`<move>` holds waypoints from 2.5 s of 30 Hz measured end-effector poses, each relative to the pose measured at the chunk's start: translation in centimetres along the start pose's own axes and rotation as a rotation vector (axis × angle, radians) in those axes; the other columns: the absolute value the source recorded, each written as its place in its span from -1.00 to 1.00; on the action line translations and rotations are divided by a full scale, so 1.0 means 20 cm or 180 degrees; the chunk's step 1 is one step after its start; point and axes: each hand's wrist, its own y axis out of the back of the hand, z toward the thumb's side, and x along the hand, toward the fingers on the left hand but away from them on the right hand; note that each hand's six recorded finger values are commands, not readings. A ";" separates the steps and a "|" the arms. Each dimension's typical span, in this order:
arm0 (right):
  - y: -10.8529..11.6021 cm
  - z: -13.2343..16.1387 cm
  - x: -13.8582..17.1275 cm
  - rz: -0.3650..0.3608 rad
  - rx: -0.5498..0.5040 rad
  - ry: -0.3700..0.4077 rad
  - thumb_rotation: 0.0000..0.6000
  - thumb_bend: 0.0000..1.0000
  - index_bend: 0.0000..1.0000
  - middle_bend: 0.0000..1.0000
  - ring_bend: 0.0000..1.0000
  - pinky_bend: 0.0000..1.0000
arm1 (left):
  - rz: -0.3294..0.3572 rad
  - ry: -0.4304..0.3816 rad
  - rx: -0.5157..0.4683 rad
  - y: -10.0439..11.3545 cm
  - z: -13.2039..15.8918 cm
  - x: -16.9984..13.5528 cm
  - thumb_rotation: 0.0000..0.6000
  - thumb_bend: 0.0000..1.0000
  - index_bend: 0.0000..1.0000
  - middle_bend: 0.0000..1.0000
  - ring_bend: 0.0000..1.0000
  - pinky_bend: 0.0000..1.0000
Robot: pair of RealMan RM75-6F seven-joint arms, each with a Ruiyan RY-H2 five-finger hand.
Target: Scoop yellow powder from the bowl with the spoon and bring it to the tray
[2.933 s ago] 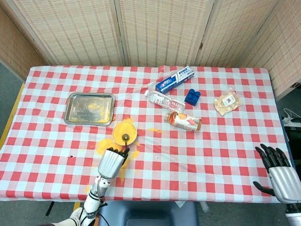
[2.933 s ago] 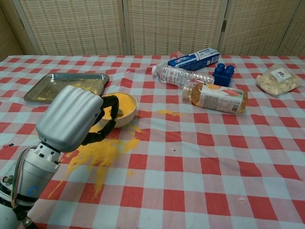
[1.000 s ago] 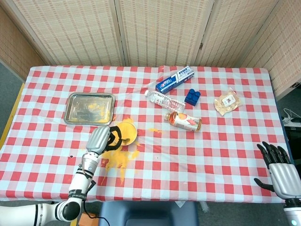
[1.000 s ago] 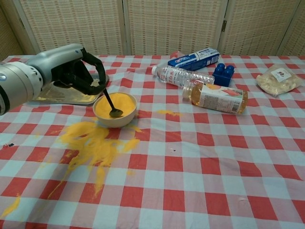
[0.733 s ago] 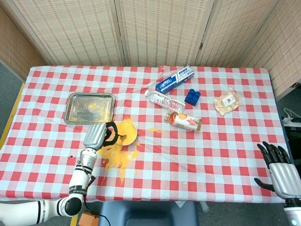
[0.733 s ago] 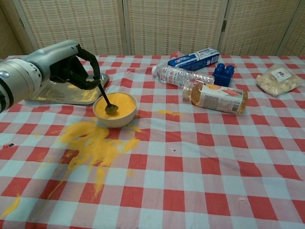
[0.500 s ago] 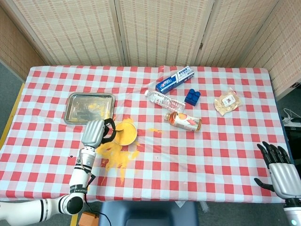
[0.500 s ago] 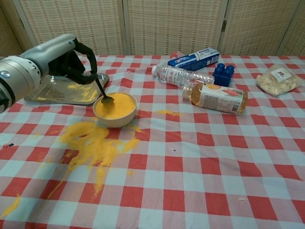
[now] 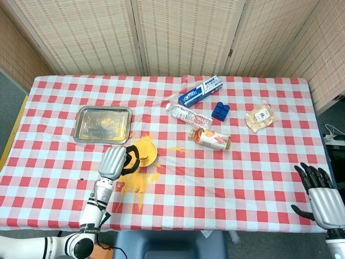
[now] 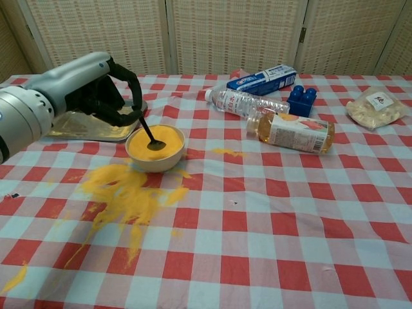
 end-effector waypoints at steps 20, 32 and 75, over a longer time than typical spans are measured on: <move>0.00 -0.01 0.00 -0.0009 -0.0002 -0.0019 1.00 -0.87 -1.00 -1.00 -1.00 -1.00 | 0.0098 0.0201 0.0257 0.00 -0.12 0.09 1.00 0.62 0.69 1.00 1.00 1.00; 0.01 -0.01 0.00 -0.0028 -0.0010 -0.0030 1.00 -0.87 -1.00 -1.00 -1.00 -1.00 | 0.0548 -0.0028 0.0572 0.02 -0.10 0.10 1.00 0.62 0.69 1.00 1.00 1.00; 0.01 0.00 0.00 -0.0024 0.0002 -0.0015 1.00 -0.87 -1.00 -1.00 -1.00 -1.00 | -0.0128 0.0137 0.0232 -0.04 -0.09 0.03 1.00 0.60 0.69 1.00 1.00 1.00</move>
